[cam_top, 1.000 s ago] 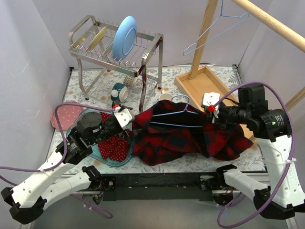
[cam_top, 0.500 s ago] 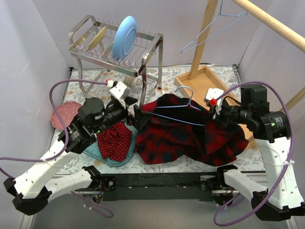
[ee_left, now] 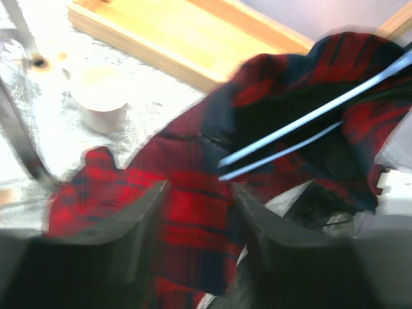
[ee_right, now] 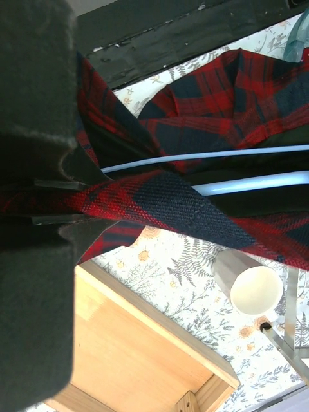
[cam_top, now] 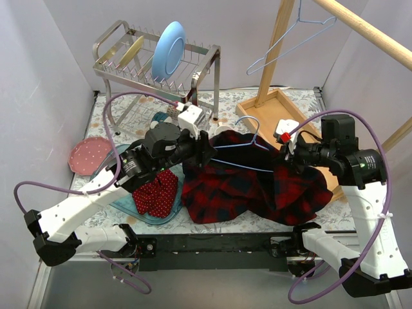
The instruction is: Place the skirt on the hanger
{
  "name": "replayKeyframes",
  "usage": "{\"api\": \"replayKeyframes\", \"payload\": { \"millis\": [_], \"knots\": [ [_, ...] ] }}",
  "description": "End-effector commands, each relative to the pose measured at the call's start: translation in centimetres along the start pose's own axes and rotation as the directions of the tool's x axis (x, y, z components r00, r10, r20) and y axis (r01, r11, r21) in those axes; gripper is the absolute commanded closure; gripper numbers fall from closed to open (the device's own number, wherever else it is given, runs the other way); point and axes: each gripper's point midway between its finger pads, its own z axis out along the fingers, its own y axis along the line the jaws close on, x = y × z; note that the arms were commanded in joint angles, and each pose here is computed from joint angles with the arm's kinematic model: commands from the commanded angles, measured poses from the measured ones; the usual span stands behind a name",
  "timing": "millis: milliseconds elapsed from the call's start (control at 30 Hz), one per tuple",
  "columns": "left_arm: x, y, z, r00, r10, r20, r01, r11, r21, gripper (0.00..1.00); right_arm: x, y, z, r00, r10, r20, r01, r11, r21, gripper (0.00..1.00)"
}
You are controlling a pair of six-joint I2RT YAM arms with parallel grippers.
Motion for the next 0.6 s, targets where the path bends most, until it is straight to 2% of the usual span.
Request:
{"api": "replayKeyframes", "payload": {
  "millis": [0, 100, 200, 300, 333, 400, 433, 567],
  "knots": [
    [-0.5, 0.1, -0.7, 0.999, 0.033, -0.024, -0.034, 0.998, -0.052, 0.75, -2.6, -1.1, -0.2, 0.994, -0.052, 0.099, 0.048, 0.998, 0.04, 0.99],
    [-0.3, -0.1, -0.9, 0.998, 0.046, -0.041, -0.048, 0.998, -0.044, 0.99, -2.5, -1.7, -0.1, 0.995, -0.041, 0.096, 0.035, 0.997, 0.065, 0.99],
    [0.1, -0.1, -1.0, 0.996, 0.061, -0.064, -0.064, 0.997, -0.038, 1.0, -2.5, -1.9, 0.1, 0.994, -0.023, 0.106, 0.016, 0.998, 0.065, 0.99],
    [-0.8, -2.0, -1.7, 0.996, 0.074, -0.045, -0.071, 0.995, 0.066, 1.0, -2.3, -1.9, 0.7, 0.993, 0.002, 0.118, -0.007, 0.999, 0.046, 0.99],
    [-1.0, -3.5, -2.1, 0.996, 0.079, -0.043, -0.072, 0.987, 0.143, 1.0, -2.3, -1.5, 1.1, 0.992, 0.015, 0.125, -0.017, 1.0, 0.016, 0.99],
    [-3.2, -5.3, -3.2, 0.997, 0.073, 0.019, -0.076, 0.971, 0.225, 1.0, -1.0, -1.6, 2.2, 0.994, 0.054, 0.095, -0.053, 0.998, -0.017, 0.99],
    [-3.5, -6.5, -3.8, 0.997, 0.076, 0.019, -0.078, 0.954, 0.291, 1.0, -0.3, -2.5, 2.5, 0.996, 0.059, 0.071, -0.061, 0.998, 0.019, 0.99],
    [-4.5, -8.4, -5.1, 0.998, 0.059, 0.03, -0.066, 0.923, 0.38, 1.0, 1.2, -3.0, 3.6, 0.995, 0.089, 0.049, -0.091, 0.995, 0.04, 0.99]
  ]
}}
